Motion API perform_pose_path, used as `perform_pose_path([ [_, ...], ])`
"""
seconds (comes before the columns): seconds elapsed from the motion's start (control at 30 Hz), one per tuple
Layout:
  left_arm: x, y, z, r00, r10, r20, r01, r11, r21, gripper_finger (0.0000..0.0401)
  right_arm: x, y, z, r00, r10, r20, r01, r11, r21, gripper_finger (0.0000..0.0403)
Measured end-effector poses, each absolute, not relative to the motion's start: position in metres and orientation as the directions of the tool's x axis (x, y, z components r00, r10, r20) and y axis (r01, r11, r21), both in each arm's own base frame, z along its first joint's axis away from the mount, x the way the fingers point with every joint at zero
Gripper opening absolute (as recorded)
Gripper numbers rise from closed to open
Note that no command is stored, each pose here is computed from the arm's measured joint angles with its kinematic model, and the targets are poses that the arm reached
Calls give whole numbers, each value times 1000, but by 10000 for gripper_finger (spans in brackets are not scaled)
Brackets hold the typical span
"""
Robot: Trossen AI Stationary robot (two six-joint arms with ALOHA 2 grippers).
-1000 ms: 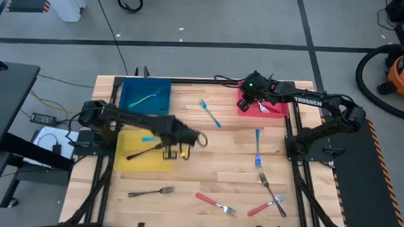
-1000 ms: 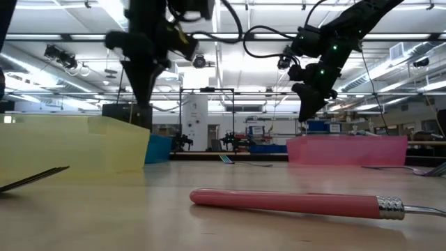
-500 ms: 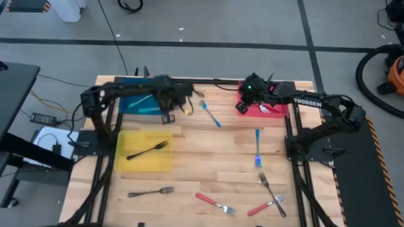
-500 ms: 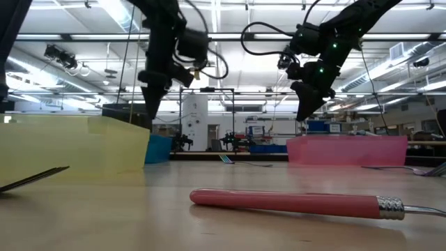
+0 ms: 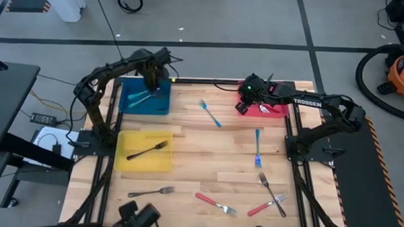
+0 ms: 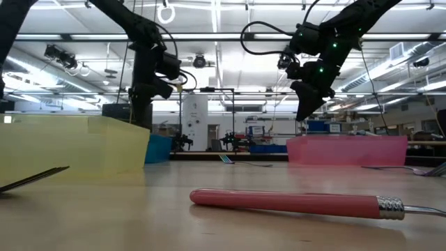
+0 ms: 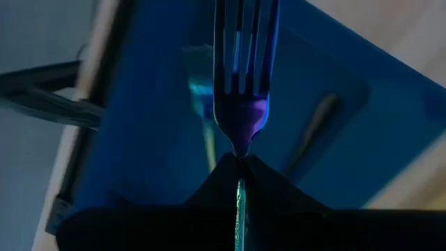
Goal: Sort silverware by color (type)
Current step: Put the blue fork into the blue bin
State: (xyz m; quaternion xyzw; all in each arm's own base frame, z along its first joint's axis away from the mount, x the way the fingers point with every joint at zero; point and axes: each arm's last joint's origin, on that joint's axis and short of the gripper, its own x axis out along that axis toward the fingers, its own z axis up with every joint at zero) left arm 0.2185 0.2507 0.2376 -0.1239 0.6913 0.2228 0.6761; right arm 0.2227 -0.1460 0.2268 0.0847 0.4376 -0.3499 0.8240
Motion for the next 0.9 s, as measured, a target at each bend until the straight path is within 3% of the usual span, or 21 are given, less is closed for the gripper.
perform_pose_path([
  [0.23,206,265,238,24,102,-994,-532,843,74,13,222,-145,226,362,-496,-789,648,742,-169,99],
  [0.57,208,268,238,51,127,-991,-495,865,86,13,222,-145,226,363,-497,-788,644,745,-173,98],
  [0.73,210,266,238,120,73,-990,-456,890,11,13,222,-145,226,363,-497,-788,644,745,-173,99],
  [0.9,210,266,234,108,40,-993,-455,890,-13,13,222,-145,226,363,-497,-788,644,745,-173,98],
])
